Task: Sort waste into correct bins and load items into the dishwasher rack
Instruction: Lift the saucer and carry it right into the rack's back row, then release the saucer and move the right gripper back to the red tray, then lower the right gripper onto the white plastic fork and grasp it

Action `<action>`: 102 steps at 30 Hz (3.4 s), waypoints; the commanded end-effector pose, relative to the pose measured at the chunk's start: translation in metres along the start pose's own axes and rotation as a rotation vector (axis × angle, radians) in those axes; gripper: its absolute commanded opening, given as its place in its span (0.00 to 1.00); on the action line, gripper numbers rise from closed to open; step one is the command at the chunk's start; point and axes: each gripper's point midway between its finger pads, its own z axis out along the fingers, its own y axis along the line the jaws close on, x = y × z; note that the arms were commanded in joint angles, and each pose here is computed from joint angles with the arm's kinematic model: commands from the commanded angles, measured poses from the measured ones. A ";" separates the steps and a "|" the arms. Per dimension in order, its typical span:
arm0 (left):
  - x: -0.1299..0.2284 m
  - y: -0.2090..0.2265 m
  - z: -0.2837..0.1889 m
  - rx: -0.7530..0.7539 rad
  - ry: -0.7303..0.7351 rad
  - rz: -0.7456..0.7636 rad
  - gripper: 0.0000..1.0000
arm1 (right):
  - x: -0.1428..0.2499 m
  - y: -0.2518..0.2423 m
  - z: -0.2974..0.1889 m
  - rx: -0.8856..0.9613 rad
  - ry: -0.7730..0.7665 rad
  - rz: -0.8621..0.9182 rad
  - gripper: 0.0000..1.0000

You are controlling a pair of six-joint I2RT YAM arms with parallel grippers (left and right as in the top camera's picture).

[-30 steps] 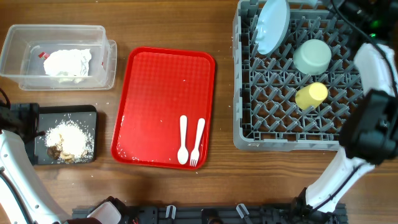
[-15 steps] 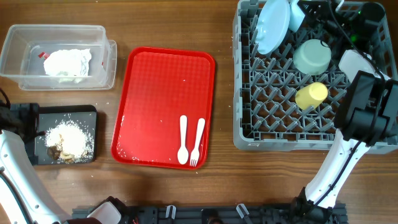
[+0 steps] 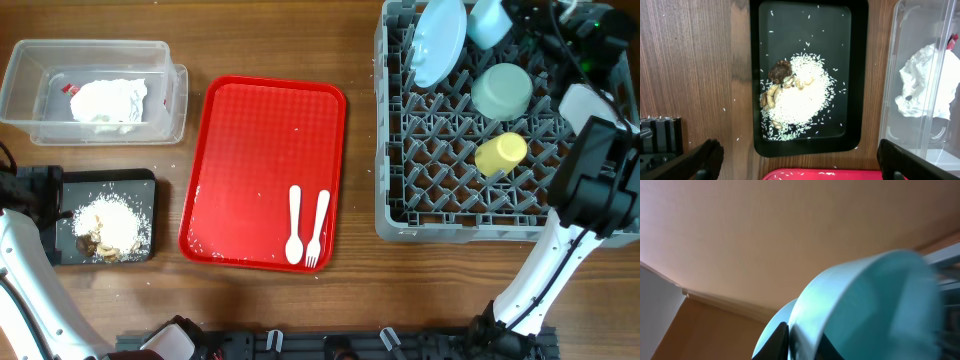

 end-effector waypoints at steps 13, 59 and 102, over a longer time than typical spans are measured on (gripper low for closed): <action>-0.002 0.003 0.002 -0.015 -0.008 -0.005 1.00 | -0.036 0.022 -0.067 -0.001 -0.036 -0.005 0.87; -0.002 0.003 0.002 -0.015 -0.008 -0.005 1.00 | 0.418 0.131 0.025 0.971 0.750 -0.286 1.00; -0.002 0.003 0.002 -0.015 -0.008 -0.005 1.00 | 0.554 0.020 -0.038 1.321 1.056 0.064 0.41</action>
